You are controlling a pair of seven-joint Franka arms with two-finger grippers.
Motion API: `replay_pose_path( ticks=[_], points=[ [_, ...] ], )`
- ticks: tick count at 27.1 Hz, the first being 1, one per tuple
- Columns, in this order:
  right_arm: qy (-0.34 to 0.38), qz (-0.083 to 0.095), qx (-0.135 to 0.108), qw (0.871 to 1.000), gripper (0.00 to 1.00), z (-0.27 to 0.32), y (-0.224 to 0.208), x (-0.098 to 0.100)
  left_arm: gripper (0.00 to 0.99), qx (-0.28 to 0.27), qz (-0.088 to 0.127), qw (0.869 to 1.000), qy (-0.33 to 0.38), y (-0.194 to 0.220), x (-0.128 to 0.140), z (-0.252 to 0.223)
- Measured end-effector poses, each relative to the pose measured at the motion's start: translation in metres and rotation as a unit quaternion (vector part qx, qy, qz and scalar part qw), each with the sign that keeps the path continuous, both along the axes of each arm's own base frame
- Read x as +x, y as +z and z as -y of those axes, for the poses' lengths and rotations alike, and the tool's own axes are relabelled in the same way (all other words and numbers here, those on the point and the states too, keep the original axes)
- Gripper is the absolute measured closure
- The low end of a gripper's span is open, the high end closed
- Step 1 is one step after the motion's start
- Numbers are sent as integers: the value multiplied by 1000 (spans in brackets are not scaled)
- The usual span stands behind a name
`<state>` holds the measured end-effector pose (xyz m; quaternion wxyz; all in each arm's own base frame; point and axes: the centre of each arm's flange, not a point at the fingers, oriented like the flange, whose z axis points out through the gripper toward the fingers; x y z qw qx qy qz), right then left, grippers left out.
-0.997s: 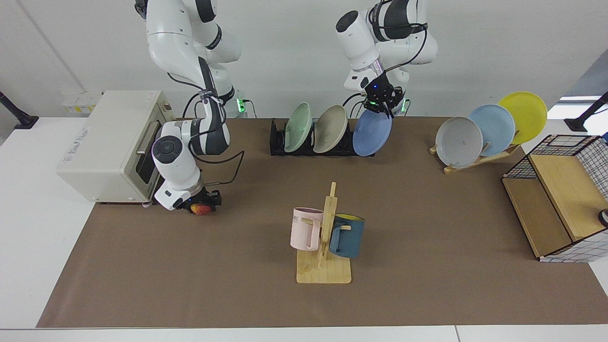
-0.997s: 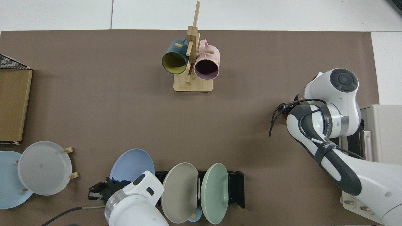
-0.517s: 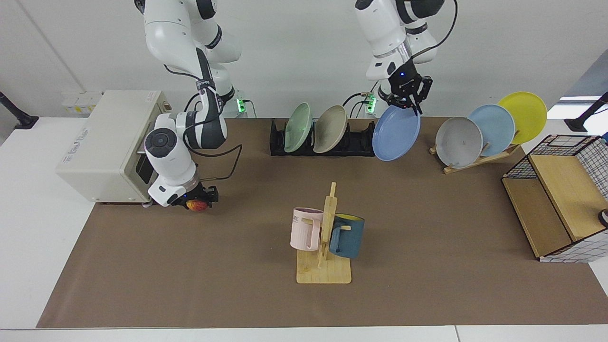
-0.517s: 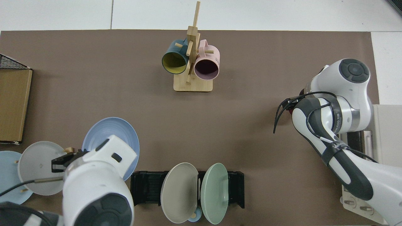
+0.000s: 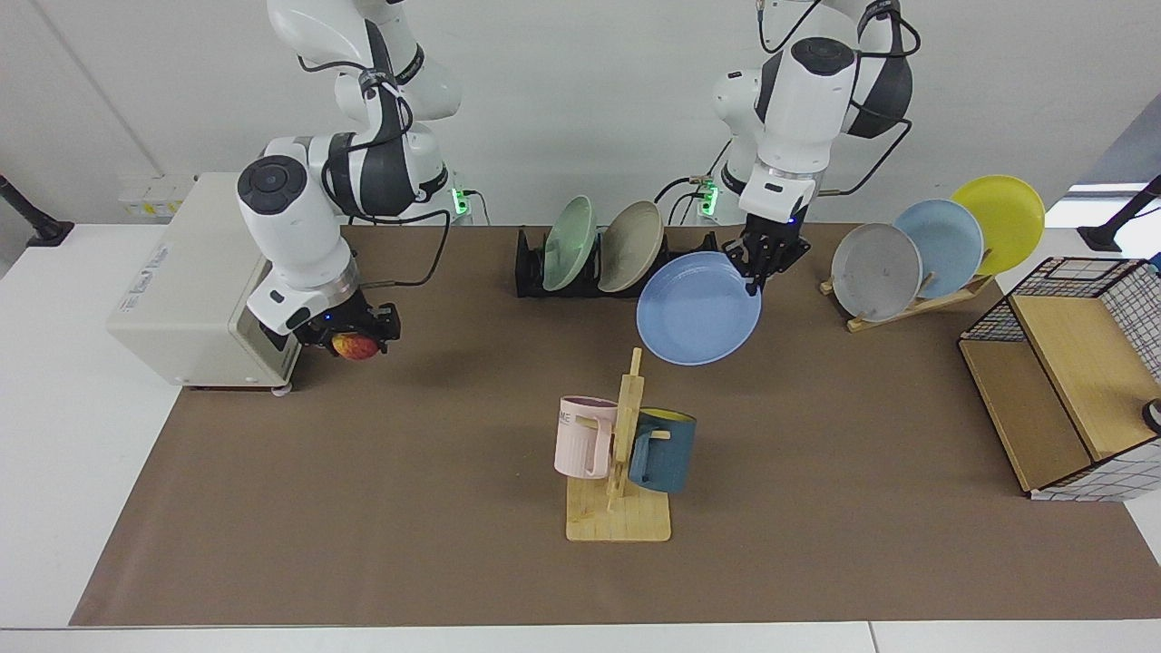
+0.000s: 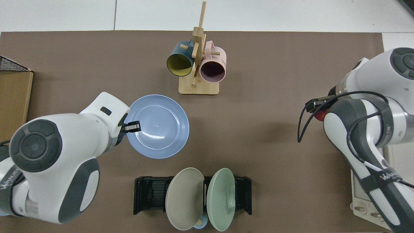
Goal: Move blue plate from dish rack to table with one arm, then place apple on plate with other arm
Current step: 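Lift the blue plate from the rack and lower it onto the table, then open the left gripper and withdraw it from the blue plate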
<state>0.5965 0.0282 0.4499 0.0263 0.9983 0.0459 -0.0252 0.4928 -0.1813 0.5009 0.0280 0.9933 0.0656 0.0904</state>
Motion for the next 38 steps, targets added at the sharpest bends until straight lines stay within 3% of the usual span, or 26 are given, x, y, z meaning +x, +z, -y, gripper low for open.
replay_pose_path(
  ticks=[6, 9, 12, 25, 38],
  points=[
    [-1, 5, 0, 1000, 256, 0, 29, -7, 938, -43, -14, 999, -13, -56, 7, 35],
    [-1, 6, 0, 1000, 256, 0, 30, -7, 938, -49, -33, 998, -25, -90, 4, 55],
    [0, 6, 0, 1000, 256, -1, 30, -7, 938, -62, -38, 997, -29, -112, -2, 70],
    [8, 5, 0, 1000, 256, -10, 29, -8, 938, -73, -31, 996, -38, -147, -29, 90],
    [8, 4, 0, 1000, 256, -10, 28, -8, 938, -70, -38, 996, -35, -156, -32, 87]
  ],
)
